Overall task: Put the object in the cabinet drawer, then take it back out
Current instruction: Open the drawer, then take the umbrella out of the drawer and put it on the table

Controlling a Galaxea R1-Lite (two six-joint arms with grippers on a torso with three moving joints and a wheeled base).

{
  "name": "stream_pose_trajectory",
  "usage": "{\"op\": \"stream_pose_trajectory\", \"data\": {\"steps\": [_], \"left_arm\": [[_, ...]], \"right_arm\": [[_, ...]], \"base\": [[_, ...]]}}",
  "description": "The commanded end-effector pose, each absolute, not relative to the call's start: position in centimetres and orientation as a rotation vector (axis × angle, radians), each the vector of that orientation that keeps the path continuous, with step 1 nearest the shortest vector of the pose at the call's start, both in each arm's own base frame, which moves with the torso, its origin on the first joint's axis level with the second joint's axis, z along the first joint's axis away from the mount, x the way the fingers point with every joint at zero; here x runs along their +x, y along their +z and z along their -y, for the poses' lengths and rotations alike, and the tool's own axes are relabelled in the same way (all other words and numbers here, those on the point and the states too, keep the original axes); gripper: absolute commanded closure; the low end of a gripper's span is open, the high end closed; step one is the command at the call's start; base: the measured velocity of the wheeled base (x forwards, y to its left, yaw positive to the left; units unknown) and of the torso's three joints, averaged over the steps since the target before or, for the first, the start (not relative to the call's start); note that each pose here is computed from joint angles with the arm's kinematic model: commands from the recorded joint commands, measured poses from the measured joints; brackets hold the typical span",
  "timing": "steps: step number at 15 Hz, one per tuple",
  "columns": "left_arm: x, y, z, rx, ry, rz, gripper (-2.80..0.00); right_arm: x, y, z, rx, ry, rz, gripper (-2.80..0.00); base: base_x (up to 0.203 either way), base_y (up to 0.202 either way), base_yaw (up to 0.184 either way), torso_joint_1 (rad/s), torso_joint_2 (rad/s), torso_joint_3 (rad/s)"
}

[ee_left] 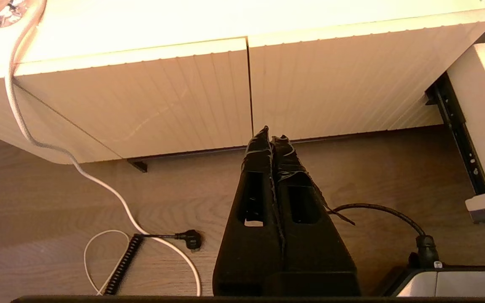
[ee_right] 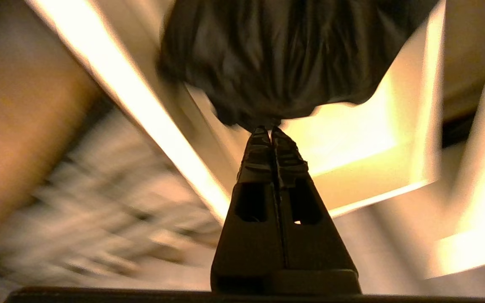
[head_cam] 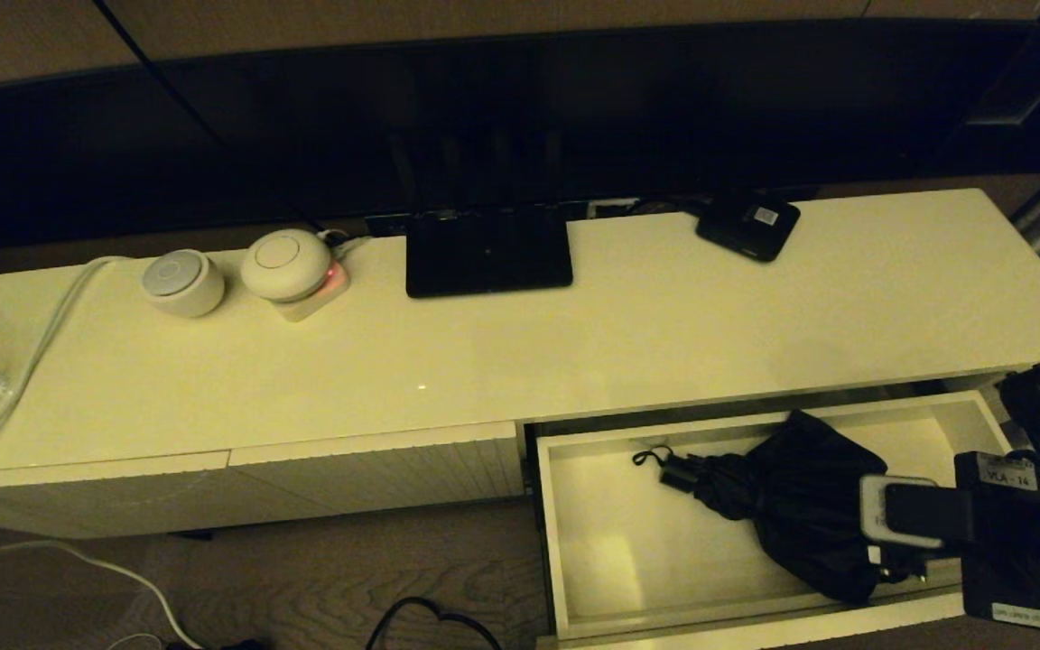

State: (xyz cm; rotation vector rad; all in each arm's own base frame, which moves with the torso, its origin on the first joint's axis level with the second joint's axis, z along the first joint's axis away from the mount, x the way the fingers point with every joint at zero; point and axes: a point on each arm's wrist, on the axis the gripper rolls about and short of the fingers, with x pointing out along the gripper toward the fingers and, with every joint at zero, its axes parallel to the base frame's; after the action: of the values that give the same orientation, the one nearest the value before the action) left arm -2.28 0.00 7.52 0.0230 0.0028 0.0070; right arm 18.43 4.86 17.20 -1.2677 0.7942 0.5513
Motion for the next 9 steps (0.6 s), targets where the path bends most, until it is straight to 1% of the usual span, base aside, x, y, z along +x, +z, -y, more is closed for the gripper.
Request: {"op": "stream_pose_trajectory", "data": {"steps": [1, 6, 9], "left_arm": [[-2.3, 7.4, 0.0, 0.023, 0.008, -0.006, 0.00], [-2.3, 7.4, 0.0, 0.023, 0.008, -0.006, 0.00], [-2.3, 7.4, 0.0, 0.023, 0.008, -0.006, 0.00]], "right_arm": [[19.2, 16.3, -4.6, -1.514, 0.705, -0.774, 0.00], [21.8, 14.5, -5.3, -1.556, 0.824, -0.763, 0.00], [23.3, 14.4, -5.7, -1.559, 0.831, -0.764, 0.00]], "base": [[0.000, 0.000, 0.000, 0.000, 0.00, 0.000], [0.000, 0.000, 0.000, 0.000, 0.00, 0.000], [0.000, 0.000, 0.000, 0.000, 0.00, 0.000]]}}
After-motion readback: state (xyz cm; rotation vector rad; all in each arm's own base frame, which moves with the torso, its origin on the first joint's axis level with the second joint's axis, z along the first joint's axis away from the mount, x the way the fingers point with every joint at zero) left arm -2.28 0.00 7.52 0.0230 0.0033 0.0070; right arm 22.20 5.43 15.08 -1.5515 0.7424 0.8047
